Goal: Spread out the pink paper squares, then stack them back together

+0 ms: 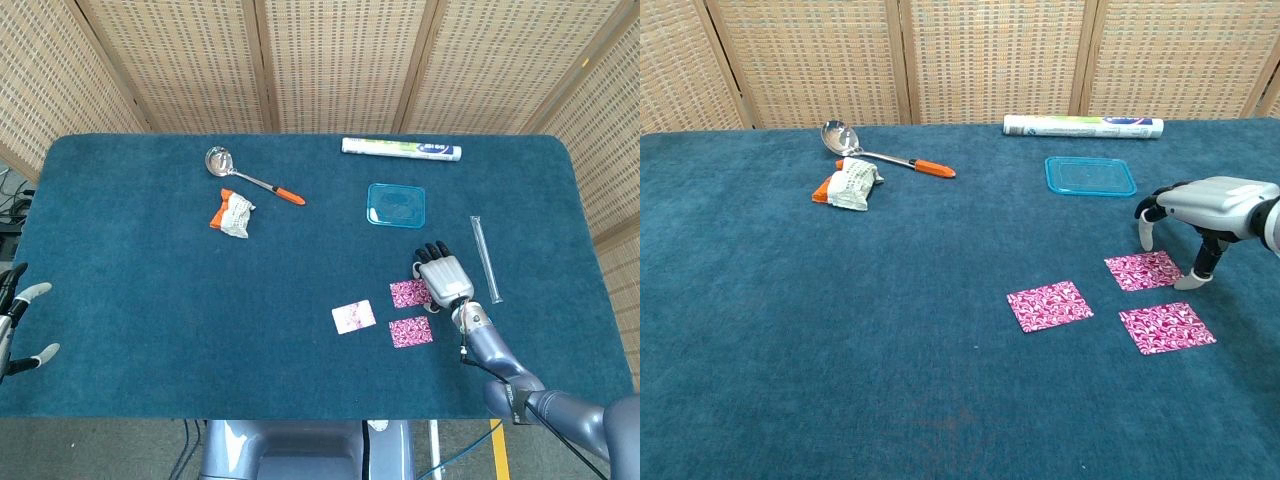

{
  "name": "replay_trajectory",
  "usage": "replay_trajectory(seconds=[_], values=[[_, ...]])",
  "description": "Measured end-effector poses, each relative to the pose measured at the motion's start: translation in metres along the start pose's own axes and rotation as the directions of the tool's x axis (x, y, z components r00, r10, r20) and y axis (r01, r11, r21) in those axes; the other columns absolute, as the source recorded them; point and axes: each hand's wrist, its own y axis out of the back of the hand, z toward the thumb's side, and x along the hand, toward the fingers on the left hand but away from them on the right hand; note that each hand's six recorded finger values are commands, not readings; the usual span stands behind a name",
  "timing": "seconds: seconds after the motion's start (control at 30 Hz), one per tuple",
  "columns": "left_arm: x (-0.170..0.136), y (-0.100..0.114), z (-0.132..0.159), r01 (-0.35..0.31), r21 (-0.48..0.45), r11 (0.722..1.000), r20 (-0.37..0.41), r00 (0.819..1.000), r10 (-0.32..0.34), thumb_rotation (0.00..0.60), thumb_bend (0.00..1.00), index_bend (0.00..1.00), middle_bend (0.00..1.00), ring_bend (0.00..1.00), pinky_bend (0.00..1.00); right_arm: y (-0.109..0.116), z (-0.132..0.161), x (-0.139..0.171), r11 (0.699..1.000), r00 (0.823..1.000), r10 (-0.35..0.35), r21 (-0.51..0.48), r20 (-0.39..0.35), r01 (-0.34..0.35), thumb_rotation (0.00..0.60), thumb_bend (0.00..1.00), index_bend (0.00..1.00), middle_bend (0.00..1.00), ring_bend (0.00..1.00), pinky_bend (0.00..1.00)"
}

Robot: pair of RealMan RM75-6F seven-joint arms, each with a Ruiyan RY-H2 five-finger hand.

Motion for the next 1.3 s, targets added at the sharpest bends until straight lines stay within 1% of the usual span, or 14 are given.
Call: replay_trajectory(seconds=[1.3], values=[[0.0018, -0.0026, -0.0059, 0.003, -0.007, 1.0, -0.006, 1.0, -0.003, 0.6, 0.13, 0.21, 0.0, 0.0, 0.0, -0.0012, 0.0096, -0.0005, 1.0, 1.0, 0.01, 0.029, -0.005, -0.01, 0.6, 0.21, 0.37, 0.13, 0.0, 0.0]])
